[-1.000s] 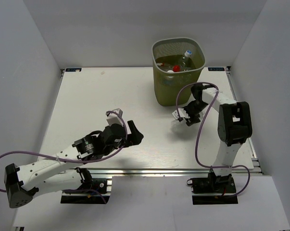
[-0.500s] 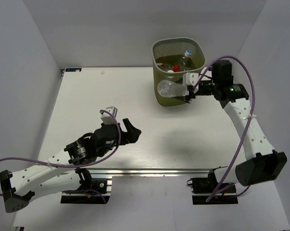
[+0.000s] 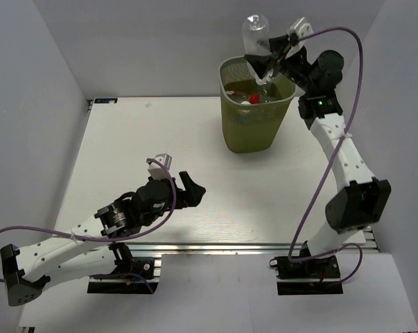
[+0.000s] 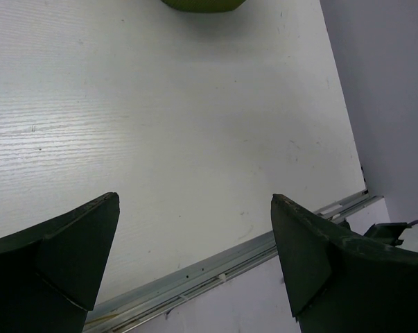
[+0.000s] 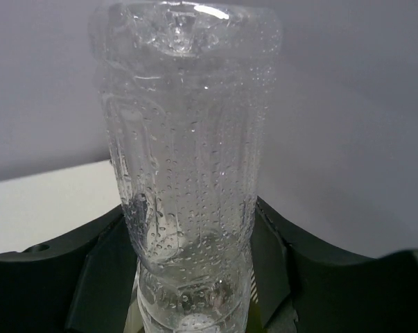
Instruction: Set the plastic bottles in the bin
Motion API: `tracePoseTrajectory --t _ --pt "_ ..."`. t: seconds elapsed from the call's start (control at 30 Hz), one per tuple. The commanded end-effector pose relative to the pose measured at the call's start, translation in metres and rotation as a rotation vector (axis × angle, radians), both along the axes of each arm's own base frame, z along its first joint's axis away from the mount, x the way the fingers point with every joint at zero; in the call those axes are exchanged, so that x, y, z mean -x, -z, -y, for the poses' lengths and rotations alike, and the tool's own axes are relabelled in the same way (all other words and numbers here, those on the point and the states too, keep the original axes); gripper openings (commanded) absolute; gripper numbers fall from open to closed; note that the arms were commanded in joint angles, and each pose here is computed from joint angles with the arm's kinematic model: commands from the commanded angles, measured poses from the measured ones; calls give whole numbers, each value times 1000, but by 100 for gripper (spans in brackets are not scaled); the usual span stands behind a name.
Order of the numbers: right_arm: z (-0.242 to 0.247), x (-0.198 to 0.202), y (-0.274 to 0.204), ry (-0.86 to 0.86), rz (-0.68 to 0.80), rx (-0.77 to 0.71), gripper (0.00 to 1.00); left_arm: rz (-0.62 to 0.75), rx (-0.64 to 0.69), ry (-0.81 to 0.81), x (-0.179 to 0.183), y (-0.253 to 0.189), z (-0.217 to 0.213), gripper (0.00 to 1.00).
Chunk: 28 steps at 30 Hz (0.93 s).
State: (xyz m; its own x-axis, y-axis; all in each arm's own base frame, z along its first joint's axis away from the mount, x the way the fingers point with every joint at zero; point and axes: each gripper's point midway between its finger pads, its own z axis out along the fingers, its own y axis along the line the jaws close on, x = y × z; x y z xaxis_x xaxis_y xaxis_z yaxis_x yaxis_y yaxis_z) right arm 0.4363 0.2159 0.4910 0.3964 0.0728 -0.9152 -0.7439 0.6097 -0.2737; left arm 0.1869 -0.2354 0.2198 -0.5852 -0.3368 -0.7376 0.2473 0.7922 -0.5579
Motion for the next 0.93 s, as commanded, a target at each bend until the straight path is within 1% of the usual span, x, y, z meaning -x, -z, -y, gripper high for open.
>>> tracePoseTrajectory --t 0.0,0.03,0.07,0.1,0.13,0.3,0.33,0.37,0.4,0.43,0.5,0.53,0.57,0.6,0.63,0.67,0.7,0.77,0.8,0.87,0.9 --pt "3 -48 -5 56 -94 -85 27 13 20 13 2 -3 0 100" --pt "4 -68 16 67 -138 -68 40 13 20 13 2 -3 0 100" --pt "6 -71 9 63 -113 -52 72 13 20 13 2 -3 0 100" --pt "5 -79 21 66 -137 -36 90 18 28 13 2 -7 1 100" --pt "7 -90 45 82 -213 -17 90 18 28 13 2 -7 1 100" --pt "15 -79 40 120 -218 -2 90 10 22 22 3 -9 2 100" --pt "20 -76 33 157 -209 6 90 16 31 22 4 -12 1 100" --pt "21 -73 35 159 -233 17 90 23 43 22 3 -15 2 100" --pt "23 -65 23 164 -202 33 90 31 32 27 3 -14 2 100" --pt "24 -55 34 163 -280 71 90 45 28 33 2 -16 2 100" --pt "25 -39 31 166 -271 116 90 70 27 42 0 -24 3 100" --pt "29 -37 33 204 -282 122 90 85 23 48 0 -26 4 100" --pt "37 -14 24 230 -296 134 90 109 11 48 -2 -31 2 100" --pt "41 -14 55 282 -369 150 90 128 19 51 -3 -39 3 100" --pt "45 -7 61 295 -380 157 90 136 7 56 -4 -39 3 100" --pt "55 22 52 309 -333 151 90 159 8 62 -5 -45 3 100" --pt "61 27 51 346 -309 140 90 160 8 62 -5 -45 3 100" --pt "71 56 79 360 -307 187 90 188 -8 63 -7 -48 2 100" --pt "75 66 85 376 -323 193 90 193 0 62 -8 -50 3 100" --pt "79 76 130 385 -433 274 90 199 -11 56 -10 -52 3 100" --pt "86 77 134 417 -453 276 90 204 -19 60 -10 -51 3 100"
